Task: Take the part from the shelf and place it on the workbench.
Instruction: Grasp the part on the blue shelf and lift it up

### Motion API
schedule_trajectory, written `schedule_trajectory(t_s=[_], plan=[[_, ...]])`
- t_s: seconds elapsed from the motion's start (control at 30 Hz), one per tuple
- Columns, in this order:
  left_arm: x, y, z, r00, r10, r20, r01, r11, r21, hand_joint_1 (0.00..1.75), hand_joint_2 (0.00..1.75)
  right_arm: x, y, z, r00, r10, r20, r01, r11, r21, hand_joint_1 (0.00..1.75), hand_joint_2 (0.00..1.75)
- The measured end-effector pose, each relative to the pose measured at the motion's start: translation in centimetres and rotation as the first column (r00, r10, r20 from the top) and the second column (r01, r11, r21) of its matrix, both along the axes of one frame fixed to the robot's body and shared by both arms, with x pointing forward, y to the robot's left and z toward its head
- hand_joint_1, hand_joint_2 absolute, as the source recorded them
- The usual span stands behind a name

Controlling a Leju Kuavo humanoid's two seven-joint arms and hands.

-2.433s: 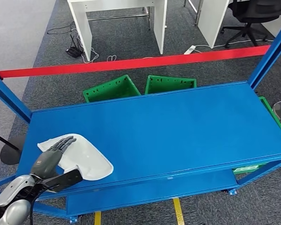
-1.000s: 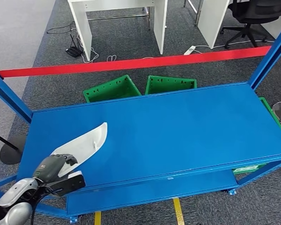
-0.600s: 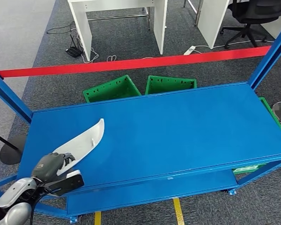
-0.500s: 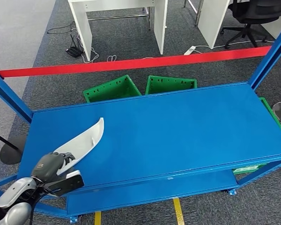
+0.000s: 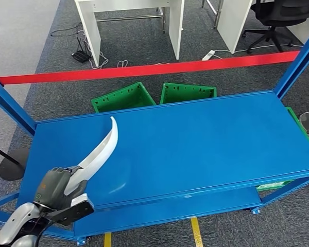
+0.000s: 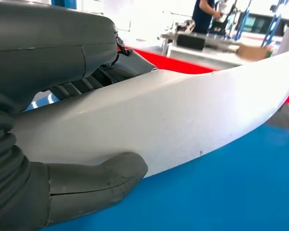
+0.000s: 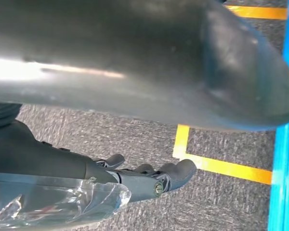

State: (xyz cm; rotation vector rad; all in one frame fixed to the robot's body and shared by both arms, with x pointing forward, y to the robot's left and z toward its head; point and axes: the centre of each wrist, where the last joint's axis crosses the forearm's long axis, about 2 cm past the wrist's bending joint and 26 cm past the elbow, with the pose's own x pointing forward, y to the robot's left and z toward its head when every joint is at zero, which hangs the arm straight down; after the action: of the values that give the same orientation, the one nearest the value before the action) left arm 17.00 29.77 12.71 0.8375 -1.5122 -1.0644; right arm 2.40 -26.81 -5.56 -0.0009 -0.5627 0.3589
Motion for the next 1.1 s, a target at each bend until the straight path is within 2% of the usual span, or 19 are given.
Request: schedule_trajectory(t_s=[0.2,0.37,0.77,1.1], plan=[[-1.8,-1.3,0.9,0.996,0.001,0.085,0.004,0.998,-0.062,1.75,1.75,-0.8,0.0,0.3,1.0,-0.03,0.0,0.03,1.0,0.005,0.0,0.0],[-2.9,-2.5,1.1,0.996,-0.013,0.089,0.022,0.995,-0.1,1.75,1.75,-0.9,-0.1,0.4,0.999,-0.041,-0.001,0.041,0.999,0.009,0.0,0.0],[-4.1,-3.7,1.5,0.993,-0.004,0.121,0.024,0.986,-0.162,1.75,1.75,-0.9,-0.1,0.6,0.997,-0.07,0.01,0.07,0.997,0.021,0.0,0.0],[-4.3,-4.5,1.7,0.991,-0.015,0.136,0.043,0.978,-0.203,1.75,1.75,-0.9,-0.2,0.9,0.996,-0.082,0.016,0.082,0.996,0.024,0.0,0.0]])
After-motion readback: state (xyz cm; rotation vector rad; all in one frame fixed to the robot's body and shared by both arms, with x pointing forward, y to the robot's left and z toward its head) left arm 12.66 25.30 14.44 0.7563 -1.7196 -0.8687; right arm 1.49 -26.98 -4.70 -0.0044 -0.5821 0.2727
